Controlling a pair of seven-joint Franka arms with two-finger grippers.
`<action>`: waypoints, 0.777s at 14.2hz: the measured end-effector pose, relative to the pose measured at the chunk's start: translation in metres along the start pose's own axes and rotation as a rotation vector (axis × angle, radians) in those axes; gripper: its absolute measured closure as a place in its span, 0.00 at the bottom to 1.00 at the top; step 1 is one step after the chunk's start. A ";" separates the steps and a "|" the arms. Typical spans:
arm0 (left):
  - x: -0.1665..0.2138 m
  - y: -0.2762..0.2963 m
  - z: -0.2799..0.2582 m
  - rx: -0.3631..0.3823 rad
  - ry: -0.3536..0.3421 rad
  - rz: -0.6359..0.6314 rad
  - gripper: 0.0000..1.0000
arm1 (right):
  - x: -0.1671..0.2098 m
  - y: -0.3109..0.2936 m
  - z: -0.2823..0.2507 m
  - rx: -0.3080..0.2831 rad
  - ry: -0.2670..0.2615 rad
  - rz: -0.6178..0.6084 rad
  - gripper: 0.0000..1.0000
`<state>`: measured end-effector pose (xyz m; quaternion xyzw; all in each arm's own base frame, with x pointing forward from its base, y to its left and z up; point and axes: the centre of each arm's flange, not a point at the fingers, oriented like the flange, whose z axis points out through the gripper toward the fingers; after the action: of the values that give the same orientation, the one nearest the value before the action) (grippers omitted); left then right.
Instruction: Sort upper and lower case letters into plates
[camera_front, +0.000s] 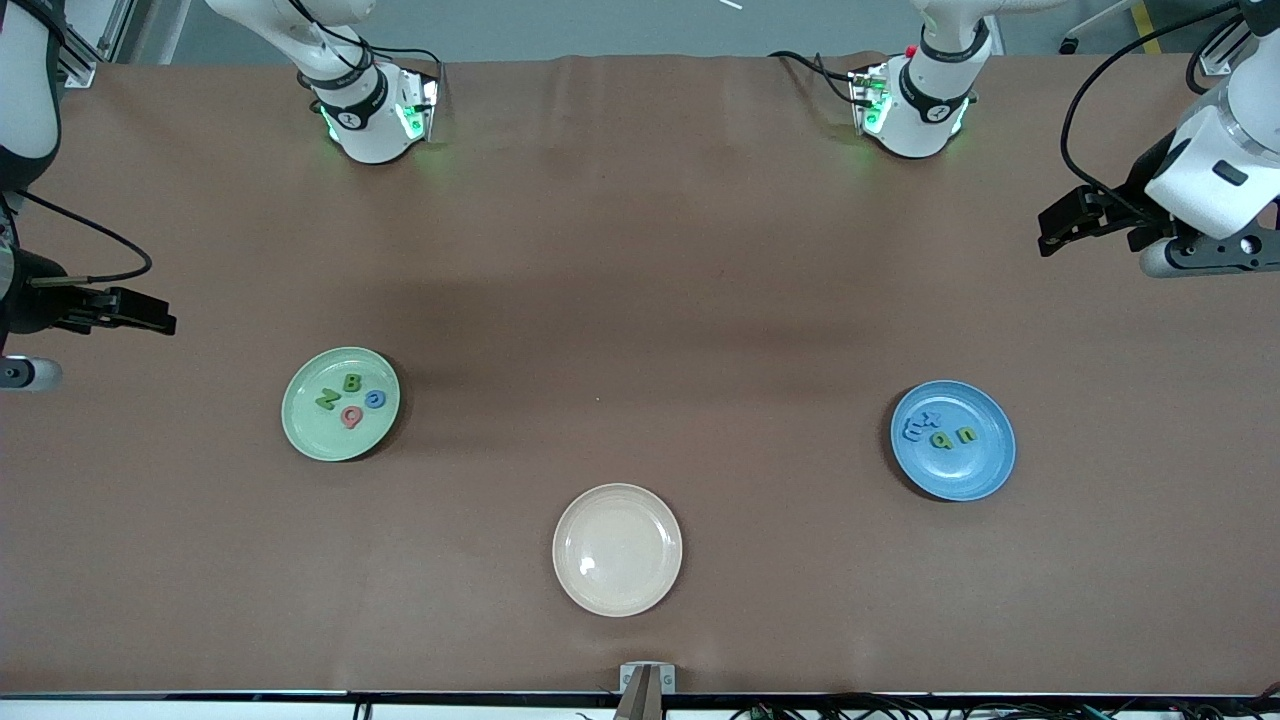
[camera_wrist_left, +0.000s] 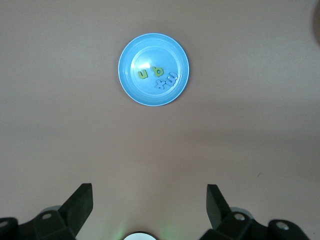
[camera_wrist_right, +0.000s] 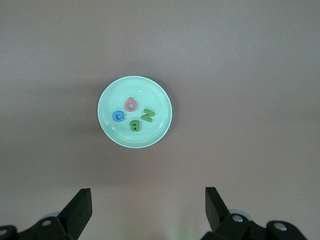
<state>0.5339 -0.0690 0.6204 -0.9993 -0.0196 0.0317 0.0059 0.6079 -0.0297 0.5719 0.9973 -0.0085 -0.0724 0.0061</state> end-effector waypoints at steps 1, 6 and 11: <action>0.000 0.000 0.000 0.000 0.000 0.001 0.00 | -0.001 -0.003 -0.001 0.014 -0.007 -0.002 0.00; 0.000 0.002 0.000 0.000 0.003 0.004 0.00 | -0.009 -0.004 0.002 0.041 -0.068 -0.002 0.00; 0.002 0.002 -0.002 -0.003 0.017 0.002 0.00 | -0.014 -0.003 0.000 0.036 -0.071 0.003 0.00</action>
<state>0.5356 -0.0705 0.6218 -0.9995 -0.0184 0.0233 0.0047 0.5937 -0.0264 0.5742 0.9940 -0.0118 -0.1078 -0.0119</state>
